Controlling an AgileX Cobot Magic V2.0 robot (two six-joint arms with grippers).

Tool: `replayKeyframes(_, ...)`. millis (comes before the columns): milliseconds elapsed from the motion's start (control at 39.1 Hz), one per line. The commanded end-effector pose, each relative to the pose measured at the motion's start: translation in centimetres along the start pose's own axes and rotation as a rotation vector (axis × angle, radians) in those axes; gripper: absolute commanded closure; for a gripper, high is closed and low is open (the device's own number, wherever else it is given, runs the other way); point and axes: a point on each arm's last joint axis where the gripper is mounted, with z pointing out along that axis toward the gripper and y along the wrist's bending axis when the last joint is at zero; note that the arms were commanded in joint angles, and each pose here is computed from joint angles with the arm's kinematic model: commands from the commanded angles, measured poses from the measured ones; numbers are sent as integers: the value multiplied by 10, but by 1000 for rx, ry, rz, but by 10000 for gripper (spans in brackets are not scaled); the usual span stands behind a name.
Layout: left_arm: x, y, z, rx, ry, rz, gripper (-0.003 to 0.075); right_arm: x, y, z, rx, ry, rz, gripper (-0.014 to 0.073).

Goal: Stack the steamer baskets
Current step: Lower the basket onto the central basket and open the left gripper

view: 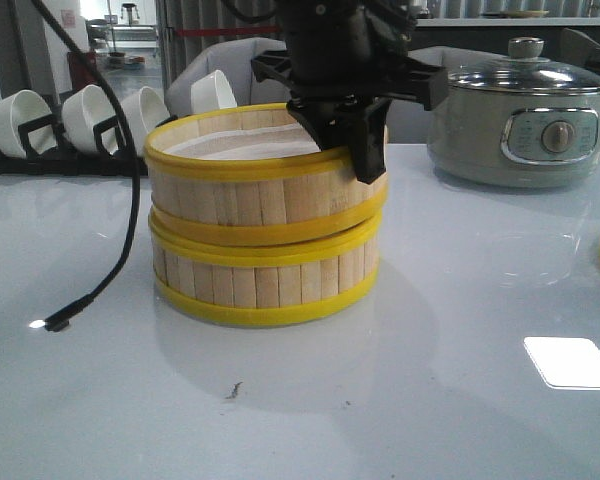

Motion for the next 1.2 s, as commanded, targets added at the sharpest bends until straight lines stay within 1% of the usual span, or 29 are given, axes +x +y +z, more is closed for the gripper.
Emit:
replayKeyframes(0,-8,0,-38,-4,-107,-3,637,-16,3,-8,-12,-104,-2,170)
replayKeyframes(409,-10,0,-38,-5,-123,-3,637,-16,3,-8,-12,-104,-2,170)
replayKeyframes(639,-12,-5,-39,54,-146,-30,637,-16,3,-8,-12,-104,-2,170)
replayKeyframes(1176,-13,-7,-39,63,-161,-33,637,-16,3,-8,-12,-104,-2,170)
